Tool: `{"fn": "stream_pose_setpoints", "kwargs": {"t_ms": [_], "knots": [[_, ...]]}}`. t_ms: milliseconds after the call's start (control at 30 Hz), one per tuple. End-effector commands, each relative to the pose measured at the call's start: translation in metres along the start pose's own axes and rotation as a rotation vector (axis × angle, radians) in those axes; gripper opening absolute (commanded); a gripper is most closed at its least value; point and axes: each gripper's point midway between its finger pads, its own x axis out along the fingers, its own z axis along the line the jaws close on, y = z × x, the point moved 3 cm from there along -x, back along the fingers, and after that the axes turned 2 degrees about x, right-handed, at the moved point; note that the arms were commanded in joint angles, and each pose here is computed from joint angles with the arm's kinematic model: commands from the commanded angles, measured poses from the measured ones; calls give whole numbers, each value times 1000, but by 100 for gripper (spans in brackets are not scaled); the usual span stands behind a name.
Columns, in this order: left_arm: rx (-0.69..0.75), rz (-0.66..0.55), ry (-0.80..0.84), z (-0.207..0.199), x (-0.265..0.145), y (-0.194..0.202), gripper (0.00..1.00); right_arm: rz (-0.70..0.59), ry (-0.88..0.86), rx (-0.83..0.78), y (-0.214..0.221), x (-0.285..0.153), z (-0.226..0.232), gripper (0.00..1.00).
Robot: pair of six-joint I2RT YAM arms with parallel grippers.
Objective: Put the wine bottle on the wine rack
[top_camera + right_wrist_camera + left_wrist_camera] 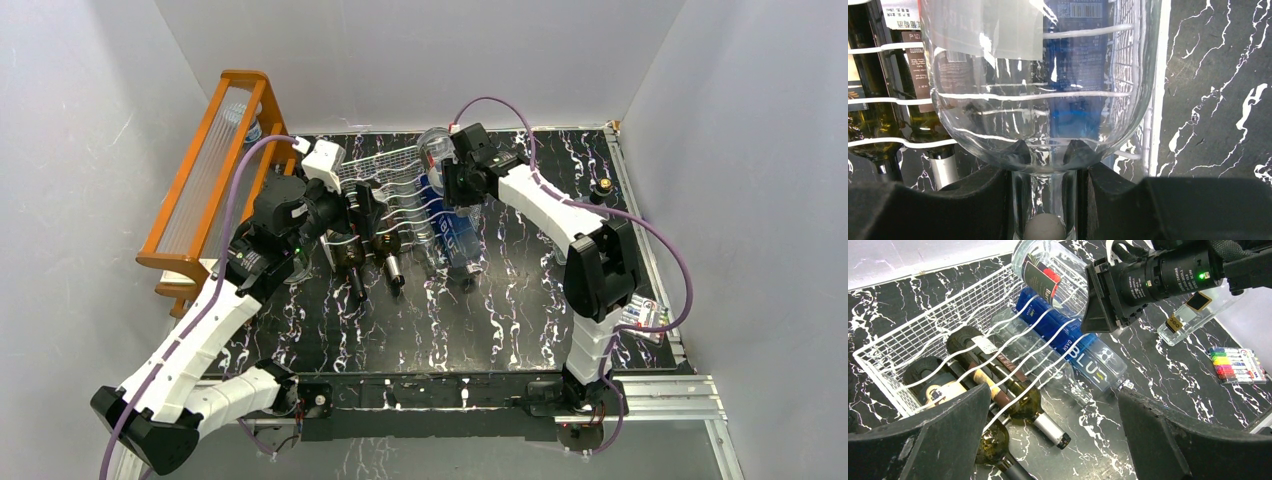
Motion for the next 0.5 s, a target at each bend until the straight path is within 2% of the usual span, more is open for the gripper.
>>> {"fn": "stream_pose_setpoints", "kwargs": {"t_ms": [0, 100, 200, 367, 467], "knots": [[8, -39, 19, -3, -6, -17, 98, -279, 3, 30, -76, -27, 11, 21], [8, -35, 19, -3, -5, -16, 98, -285, 20, 31, -76, -30, 8, 42], [10, -33, 18, -3, -6, -16, 98, -298, 26, 30, -77, -36, 6, 56], [13, -25, 18, -2, -5, -15, 98, -335, 56, 37, -79, -53, 0, 74], [15, -22, 16, -2, -3, -15, 98, -352, 53, 39, -80, -63, 0, 78]]}}
